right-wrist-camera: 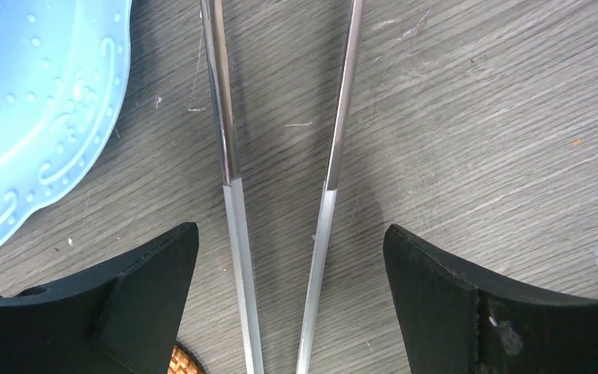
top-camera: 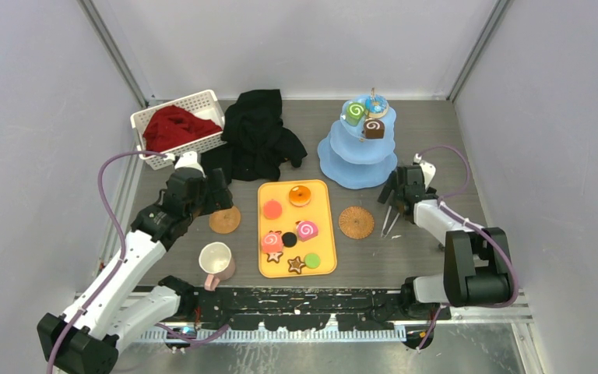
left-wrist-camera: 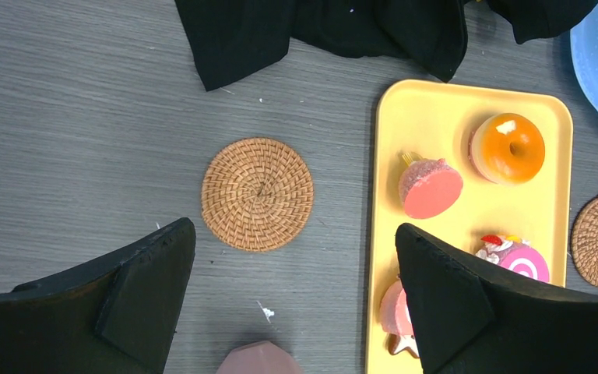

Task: Serve the afternoon tea
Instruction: Pick up the clamp from the center of the board.

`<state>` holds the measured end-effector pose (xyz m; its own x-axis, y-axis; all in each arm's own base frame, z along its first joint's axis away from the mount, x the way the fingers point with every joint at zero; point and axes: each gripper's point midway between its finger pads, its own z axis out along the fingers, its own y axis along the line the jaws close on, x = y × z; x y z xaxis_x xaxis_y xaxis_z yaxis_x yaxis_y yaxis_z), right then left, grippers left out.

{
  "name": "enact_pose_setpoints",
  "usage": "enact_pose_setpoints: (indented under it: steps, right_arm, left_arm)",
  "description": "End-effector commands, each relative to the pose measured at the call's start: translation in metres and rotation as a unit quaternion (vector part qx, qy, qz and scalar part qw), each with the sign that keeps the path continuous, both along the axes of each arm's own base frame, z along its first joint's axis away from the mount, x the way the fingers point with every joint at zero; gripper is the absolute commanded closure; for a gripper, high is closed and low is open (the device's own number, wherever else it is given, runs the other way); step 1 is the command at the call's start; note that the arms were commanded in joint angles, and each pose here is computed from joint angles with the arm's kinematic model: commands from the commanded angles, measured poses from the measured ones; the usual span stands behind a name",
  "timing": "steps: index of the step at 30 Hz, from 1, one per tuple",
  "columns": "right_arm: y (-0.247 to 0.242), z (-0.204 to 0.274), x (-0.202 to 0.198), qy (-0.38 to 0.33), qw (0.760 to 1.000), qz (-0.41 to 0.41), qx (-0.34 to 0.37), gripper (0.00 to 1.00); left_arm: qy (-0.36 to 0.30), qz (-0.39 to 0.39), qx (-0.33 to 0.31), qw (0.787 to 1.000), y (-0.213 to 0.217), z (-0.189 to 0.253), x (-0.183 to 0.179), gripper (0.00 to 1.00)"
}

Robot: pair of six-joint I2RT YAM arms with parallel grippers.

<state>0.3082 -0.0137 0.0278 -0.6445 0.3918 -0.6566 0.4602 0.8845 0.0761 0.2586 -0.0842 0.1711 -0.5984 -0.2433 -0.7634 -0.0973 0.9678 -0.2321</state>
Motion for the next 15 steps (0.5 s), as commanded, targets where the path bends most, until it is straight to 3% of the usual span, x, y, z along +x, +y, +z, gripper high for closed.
enact_pose_setpoints:
  steps: [1, 11, 15]
  right_arm:
    - [-0.004, 0.019, 0.015, -0.052, 0.999, -0.015, -0.003, 0.08]
    - [0.008, -0.008, 0.017, 0.004, 1.0, -0.01, 0.028, 0.22]
    - [0.004, -0.007, 0.02, 0.006, 1.0, -0.018, 0.019, 0.35]
  left_arm:
    - [-0.021, 0.01, -0.011, 1.0, 0.001, 0.012, 0.004, 0.01]
    - [-0.022, 0.007, -0.011, 1.0, 0.001, 0.012, 0.002, 0.01]
    - [-0.023, 0.008, -0.01, 1.0, 0.002, 0.012, 0.002, 0.01]
